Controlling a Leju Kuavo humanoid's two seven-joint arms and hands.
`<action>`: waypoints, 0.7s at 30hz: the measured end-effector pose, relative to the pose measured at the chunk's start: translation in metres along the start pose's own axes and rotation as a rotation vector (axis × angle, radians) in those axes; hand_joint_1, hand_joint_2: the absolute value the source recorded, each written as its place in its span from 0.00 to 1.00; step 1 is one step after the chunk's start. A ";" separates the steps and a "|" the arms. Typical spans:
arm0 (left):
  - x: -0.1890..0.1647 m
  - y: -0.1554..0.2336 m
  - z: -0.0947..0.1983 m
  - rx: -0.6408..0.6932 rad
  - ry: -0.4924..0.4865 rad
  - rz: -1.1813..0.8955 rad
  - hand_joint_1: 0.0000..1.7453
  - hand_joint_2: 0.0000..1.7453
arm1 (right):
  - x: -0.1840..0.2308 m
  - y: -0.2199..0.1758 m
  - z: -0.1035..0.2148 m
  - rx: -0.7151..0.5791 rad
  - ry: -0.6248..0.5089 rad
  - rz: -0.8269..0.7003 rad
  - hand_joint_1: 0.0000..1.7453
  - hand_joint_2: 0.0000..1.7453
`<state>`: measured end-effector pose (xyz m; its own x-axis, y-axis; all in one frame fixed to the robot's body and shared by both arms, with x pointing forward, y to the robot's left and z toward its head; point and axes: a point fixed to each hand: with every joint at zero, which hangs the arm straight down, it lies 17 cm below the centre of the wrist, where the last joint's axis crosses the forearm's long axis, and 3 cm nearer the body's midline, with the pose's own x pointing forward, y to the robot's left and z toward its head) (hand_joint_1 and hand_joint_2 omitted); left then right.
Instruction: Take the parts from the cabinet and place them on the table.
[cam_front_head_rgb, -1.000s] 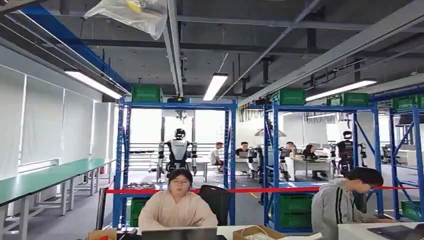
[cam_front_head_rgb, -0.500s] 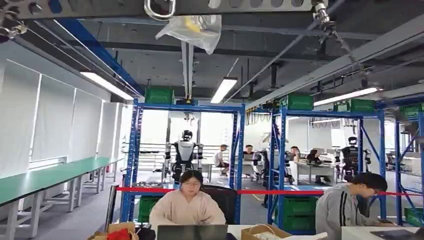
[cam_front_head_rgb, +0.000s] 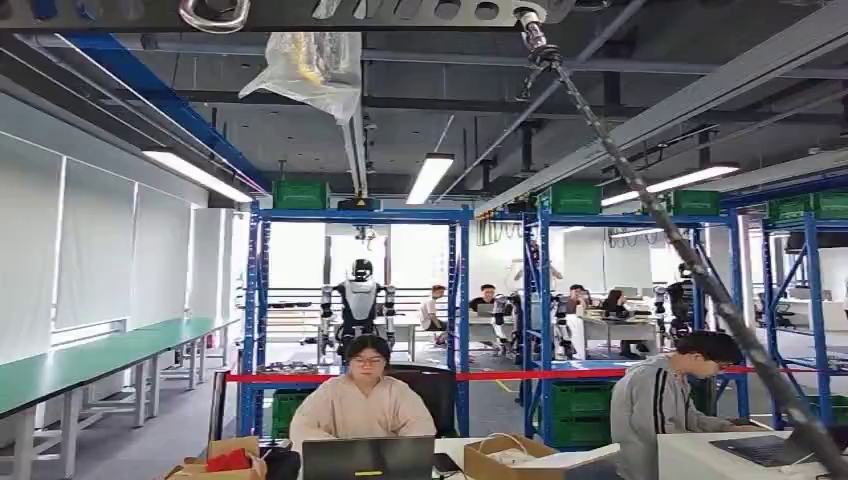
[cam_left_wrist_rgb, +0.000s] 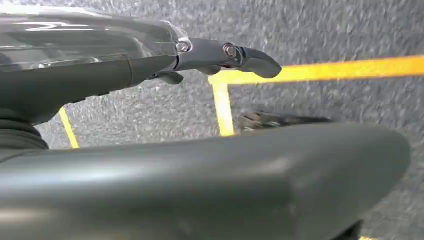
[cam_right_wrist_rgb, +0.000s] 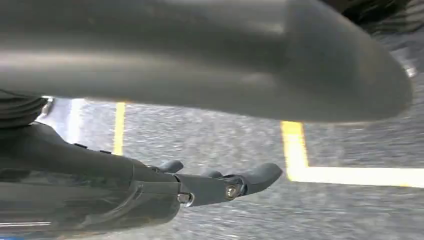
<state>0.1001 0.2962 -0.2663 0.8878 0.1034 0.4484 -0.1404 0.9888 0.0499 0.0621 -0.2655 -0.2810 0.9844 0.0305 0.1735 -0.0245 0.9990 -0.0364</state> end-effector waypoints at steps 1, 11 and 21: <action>0.001 0.000 0.000 -0.001 -0.002 -0.002 0.00 0.00 | -0.001 0.001 0.000 0.002 0.002 -0.004 0.00 0.00; 0.010 -0.002 -0.002 -0.005 -0.019 -0.009 0.00 0.00 | 0.011 0.011 0.001 0.030 -0.032 -0.025 0.00 0.00; 0.009 0.000 -0.002 -0.003 -0.022 -0.006 0.00 0.00 | 0.008 0.012 0.001 0.031 -0.024 -0.019 0.00 0.00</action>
<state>0.1086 0.2968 -0.2641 0.8785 0.0954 0.4680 -0.1341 0.9897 0.0500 0.0691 -0.2532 -0.2791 0.9803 0.0117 0.1972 -0.0114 0.9999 -0.0024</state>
